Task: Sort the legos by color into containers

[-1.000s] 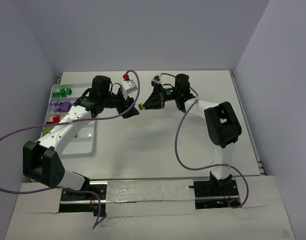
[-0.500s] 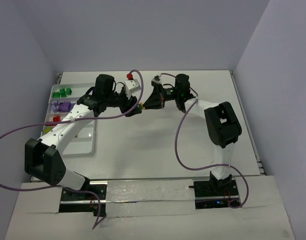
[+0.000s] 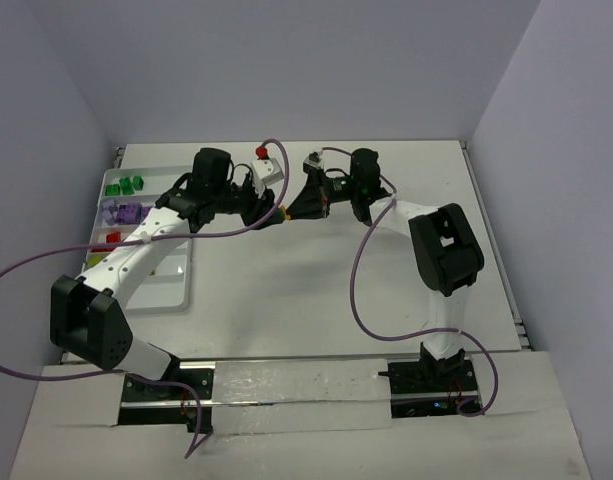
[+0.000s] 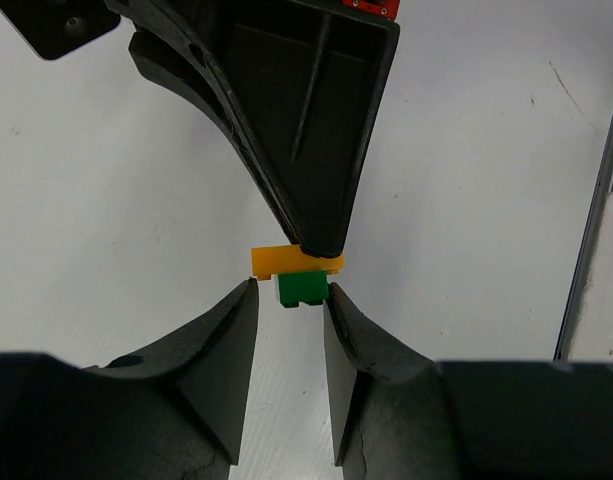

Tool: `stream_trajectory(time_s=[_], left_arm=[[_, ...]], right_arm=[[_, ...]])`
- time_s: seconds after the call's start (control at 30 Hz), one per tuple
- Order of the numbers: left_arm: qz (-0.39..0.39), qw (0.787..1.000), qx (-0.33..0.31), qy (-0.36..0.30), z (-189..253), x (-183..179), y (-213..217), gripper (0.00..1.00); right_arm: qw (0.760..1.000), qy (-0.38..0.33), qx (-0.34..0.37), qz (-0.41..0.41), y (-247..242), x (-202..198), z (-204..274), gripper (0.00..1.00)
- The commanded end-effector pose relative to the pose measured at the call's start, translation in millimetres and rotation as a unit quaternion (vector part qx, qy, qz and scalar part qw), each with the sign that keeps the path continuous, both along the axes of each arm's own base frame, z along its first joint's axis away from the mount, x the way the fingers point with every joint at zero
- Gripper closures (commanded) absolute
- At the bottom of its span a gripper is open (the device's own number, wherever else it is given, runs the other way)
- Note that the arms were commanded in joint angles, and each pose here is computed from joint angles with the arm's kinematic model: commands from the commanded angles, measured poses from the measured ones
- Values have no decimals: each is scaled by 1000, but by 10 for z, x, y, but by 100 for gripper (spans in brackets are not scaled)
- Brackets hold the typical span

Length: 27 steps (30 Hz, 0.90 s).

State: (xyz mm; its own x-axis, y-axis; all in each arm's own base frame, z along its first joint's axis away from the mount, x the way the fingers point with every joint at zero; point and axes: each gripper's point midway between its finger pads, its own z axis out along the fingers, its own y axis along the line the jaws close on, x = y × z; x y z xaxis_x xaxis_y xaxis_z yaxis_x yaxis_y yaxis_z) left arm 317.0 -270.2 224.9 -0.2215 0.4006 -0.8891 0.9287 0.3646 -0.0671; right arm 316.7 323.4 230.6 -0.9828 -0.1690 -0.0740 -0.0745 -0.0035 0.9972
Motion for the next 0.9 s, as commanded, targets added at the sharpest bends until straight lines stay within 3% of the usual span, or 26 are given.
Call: stream_trajectory(time_s=[0.0, 0.2, 0.3, 0.5, 0.73, 0.87], left_arm=[[-4, 999, -16, -35, 232, 107, -94, 60], [-12, 999, -20, -33, 257, 75, -125, 64], [-20, 999, -20, -34, 266, 52, -151, 74], [-32, 999, -16, -32, 243, -3, -207, 99], [-38, 999, -14, -30, 228, -32, -233, 100], [-40, 999, -11, -31, 215, -35, -240, 100]], right_arm=[[999, -31, 11, 23, 37, -140, 119, 100], [999, -29, 7, 25, 51, -137, 74, 100], [999, -27, 3, 27, 63, -141, 46, 99], [999, -22, -1, 28, 63, -140, 23, 79], [999, -21, -2, 27, 62, -126, 9, 85], [999, -21, -2, 29, 61, -129, 8, 78]])
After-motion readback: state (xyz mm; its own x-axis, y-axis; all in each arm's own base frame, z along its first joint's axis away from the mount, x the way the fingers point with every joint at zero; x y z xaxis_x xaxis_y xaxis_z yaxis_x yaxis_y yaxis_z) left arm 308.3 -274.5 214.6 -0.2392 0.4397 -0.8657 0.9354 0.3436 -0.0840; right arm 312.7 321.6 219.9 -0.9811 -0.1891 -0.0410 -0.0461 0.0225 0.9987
